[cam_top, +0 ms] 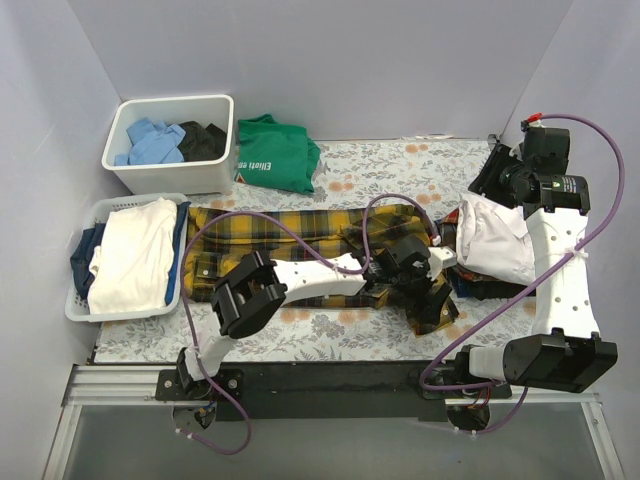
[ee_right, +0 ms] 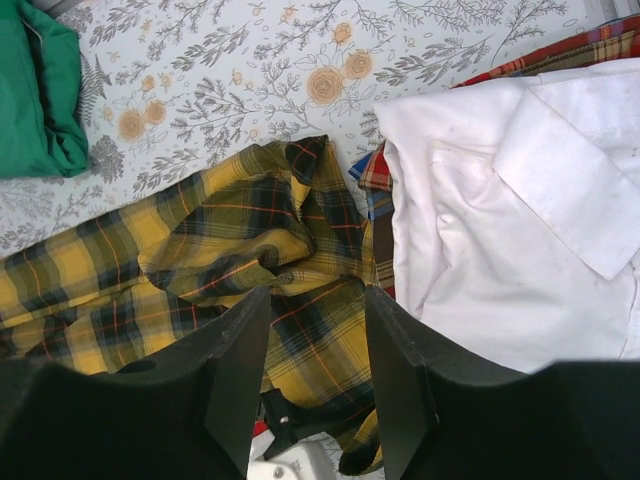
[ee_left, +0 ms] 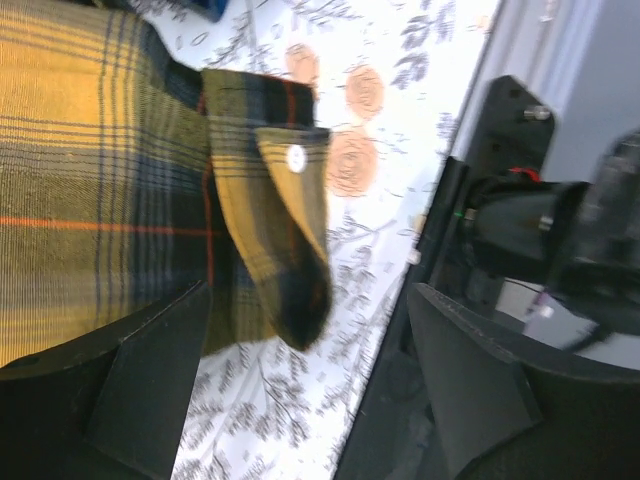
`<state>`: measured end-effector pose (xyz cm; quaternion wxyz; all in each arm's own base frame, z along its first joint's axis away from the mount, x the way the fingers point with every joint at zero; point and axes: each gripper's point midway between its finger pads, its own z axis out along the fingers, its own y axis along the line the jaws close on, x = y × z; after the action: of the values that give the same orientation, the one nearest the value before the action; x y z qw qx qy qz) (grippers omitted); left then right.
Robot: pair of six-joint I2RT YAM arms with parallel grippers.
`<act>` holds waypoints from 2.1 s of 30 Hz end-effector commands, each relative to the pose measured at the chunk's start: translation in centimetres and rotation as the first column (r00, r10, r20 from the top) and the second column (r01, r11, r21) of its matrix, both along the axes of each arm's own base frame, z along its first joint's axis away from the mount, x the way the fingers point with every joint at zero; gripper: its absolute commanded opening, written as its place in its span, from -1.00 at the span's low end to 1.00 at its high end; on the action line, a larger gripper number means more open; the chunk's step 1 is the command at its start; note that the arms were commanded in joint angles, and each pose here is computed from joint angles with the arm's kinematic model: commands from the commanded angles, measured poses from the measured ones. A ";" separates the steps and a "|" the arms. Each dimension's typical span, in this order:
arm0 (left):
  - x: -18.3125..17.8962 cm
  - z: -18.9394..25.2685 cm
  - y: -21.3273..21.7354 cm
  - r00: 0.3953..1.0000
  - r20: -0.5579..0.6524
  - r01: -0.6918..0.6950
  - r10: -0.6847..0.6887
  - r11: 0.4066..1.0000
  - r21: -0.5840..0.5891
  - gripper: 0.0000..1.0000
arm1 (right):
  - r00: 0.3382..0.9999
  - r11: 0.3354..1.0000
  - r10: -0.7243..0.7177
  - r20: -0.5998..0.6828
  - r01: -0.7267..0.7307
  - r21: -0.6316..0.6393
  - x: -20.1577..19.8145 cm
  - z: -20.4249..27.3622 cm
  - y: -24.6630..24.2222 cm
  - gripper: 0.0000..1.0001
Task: Fold and stack the long sleeve shirts
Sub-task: Fold the shirt
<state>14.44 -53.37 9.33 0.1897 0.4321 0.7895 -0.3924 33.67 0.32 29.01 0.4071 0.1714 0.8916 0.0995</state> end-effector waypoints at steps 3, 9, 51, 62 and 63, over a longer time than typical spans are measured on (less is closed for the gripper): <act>0.2 -2.8 -0.7 1.000 0.018 0.001 -0.002 0.996 0.085 0.59 | 1.000 1.000 -0.001 0.018 0.001 0.016 -0.6 0.6 0.1 0.03; 0.7 -3.9 -0.7 0.999 0.024 -0.030 0.027 0.991 0.128 0.31 | 1.000 1.000 -0.008 0.024 0.008 0.011 -0.8 0.7 0.0 0.03; 21.6 28.1 32.4 0.216 0.474 -0.908 0.854 0.354 -0.224 -1.00 | 0.962 0.942 0.266 0.058 -0.273 0.196 2.4 -1.9 5.8 0.02; 23.2 30.8 38.8 -0.012 0.490 -0.934 0.871 0.165 -0.316 -1.00 | 0.901 0.900 0.422 -0.099 -0.403 0.168 2.4 -9.7 11.6 0.03; 23.3 31.2 39.2 -0.026 0.503 -0.932 0.864 0.161 -0.325 -1.00 | 0.897 0.899 0.427 -0.117 -0.406 0.167 2.7 -10.6 11.8 0.03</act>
<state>37.45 -17.01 37.67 0.5693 -0.0417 0.8211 -0.0049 35.19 10.73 19.80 0.2882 0.0443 0.9249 0.2440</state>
